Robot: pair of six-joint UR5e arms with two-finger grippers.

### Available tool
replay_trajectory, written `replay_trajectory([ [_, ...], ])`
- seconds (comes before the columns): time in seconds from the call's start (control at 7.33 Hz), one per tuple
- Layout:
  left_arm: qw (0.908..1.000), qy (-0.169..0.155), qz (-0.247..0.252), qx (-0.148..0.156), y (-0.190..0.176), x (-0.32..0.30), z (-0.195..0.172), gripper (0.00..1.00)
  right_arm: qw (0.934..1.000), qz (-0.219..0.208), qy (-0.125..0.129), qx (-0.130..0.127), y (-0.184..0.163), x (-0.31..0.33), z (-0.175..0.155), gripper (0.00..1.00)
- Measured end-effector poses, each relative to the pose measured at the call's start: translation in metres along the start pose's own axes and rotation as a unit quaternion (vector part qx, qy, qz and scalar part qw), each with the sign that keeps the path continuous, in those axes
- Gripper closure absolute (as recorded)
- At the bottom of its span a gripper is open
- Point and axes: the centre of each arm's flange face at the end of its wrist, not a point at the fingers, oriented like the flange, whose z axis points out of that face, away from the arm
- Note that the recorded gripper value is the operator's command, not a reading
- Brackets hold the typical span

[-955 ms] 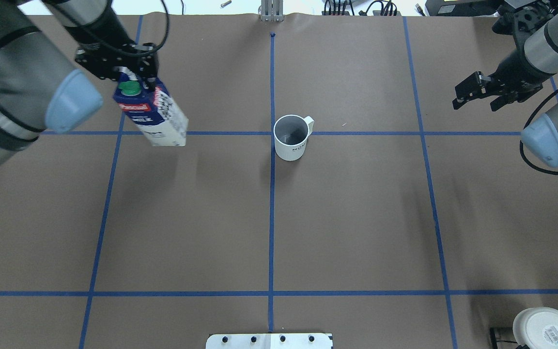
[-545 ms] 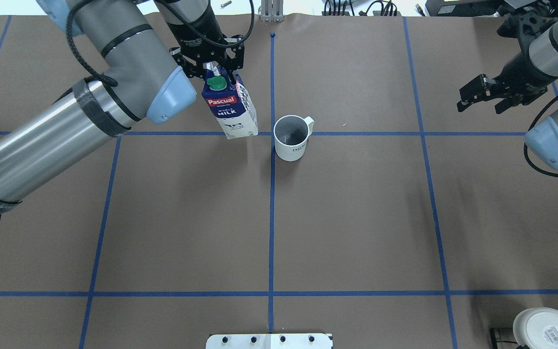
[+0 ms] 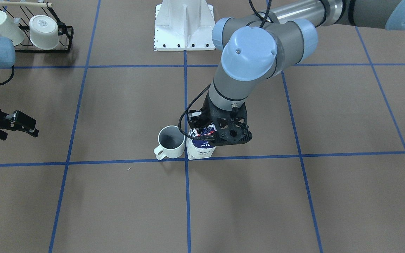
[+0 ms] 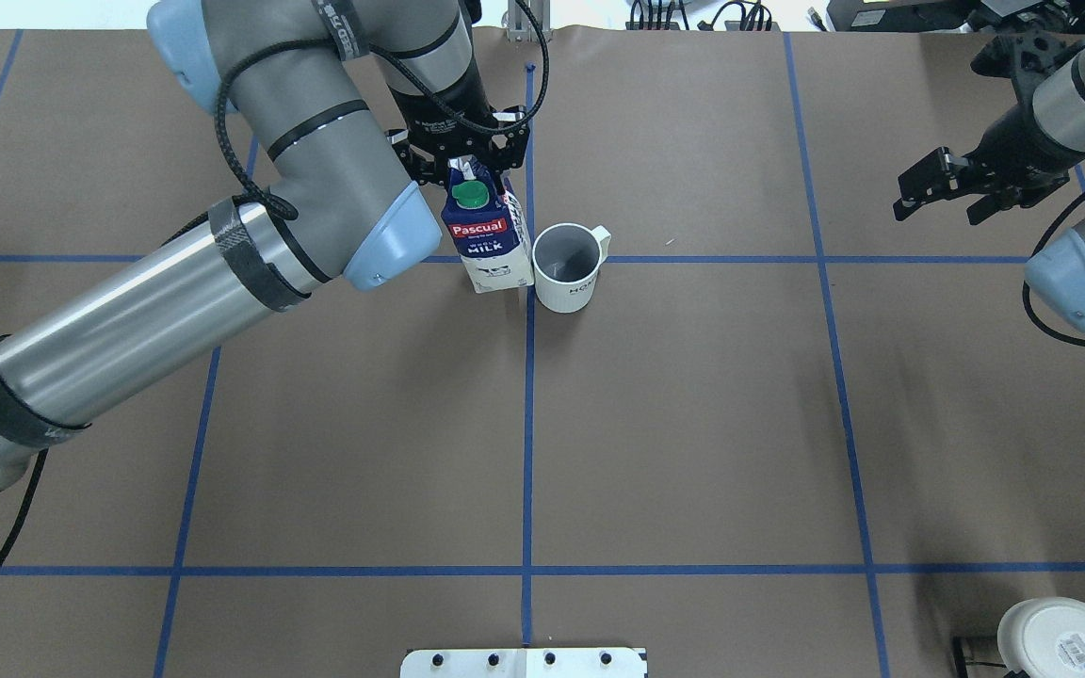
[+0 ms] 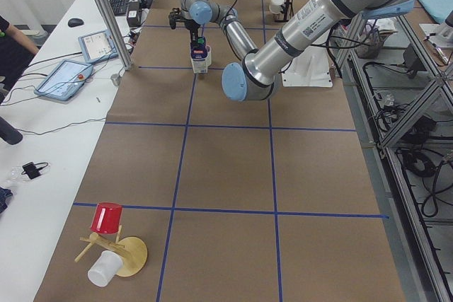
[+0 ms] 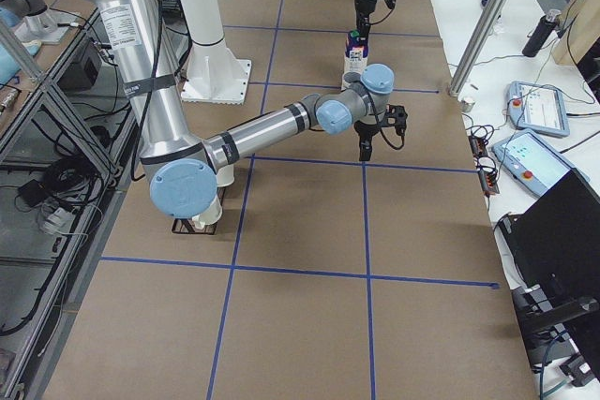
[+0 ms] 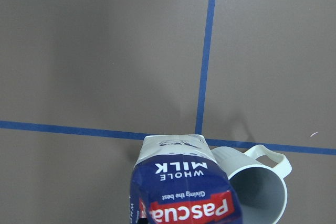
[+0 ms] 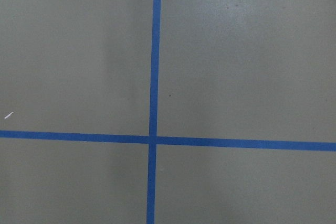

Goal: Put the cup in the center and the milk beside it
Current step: 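Set the carton down next to the mug and open the left gripper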

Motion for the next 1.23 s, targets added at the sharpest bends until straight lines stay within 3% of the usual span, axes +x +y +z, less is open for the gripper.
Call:
replay_trajectory([
  [0.14, 1.0, -0.002, 0.001, 0.001, 0.002, 0.002, 0.002, 0.13, 1.0, 0.0, 0.0, -0.001, 0.0, 0.0, 0.001, 0.0],
  [0.27, 1.0, -0.006, 0.002, 0.006, 0.004, 0.002, 0.005, 0.05, 1.0, 0.0, 0.0, -0.002, 0.0, -0.001, 0.002, 0.0],
  [0.68, 0.9995, -0.019, 0.006, 0.025, 0.018, 0.009, 0.019, 0.02, 1.0, -0.002, 0.0, -0.001, -0.001, -0.003, 0.002, 0.0],
  [0.95, 0.9993, -0.009, 0.013, 0.033, 0.025, 0.01, 0.006, 0.02, 1.0, -0.002, -0.002, -0.001, 0.0, -0.004, 0.0, 0.0],
  [1.23, 0.9986, -0.011, 0.014, 0.05, 0.021, -0.029, -0.032, 0.02, 0.9999, -0.01, -0.011, 0.008, -0.001, -0.005, -0.006, 0.0],
])
